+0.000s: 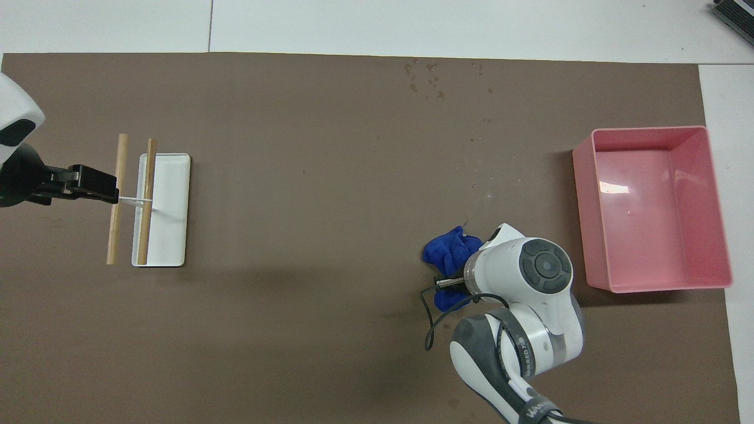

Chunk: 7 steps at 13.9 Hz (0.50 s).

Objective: Wipe water with towel using both arms

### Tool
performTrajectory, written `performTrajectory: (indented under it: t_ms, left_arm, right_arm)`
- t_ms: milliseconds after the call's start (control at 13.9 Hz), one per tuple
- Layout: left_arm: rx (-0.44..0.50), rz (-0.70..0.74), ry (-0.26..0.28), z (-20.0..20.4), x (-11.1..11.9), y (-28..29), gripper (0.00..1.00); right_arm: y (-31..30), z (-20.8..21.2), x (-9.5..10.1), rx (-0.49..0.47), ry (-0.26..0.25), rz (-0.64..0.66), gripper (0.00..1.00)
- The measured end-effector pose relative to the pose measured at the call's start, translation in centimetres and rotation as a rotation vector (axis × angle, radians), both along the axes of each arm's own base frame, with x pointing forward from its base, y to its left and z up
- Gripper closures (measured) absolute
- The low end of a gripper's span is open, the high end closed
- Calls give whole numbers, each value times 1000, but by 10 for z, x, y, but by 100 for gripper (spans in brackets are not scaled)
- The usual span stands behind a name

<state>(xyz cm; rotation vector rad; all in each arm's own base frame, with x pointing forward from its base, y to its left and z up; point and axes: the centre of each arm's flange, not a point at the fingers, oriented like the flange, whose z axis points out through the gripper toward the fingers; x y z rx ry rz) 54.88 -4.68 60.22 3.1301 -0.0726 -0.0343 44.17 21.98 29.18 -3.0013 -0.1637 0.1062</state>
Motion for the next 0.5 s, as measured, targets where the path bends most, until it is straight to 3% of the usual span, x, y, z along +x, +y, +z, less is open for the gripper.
performTrajectory:
  t_ms: [287,503]
  left_arm:
    - [0,0,0,0,0,0,0]
    - [0,0,0,0,0,0,0]
  right_arm:
    - [54,-2,-43,28,99,-213,81]
    - [65,-7,-53,131,212,-414,81]
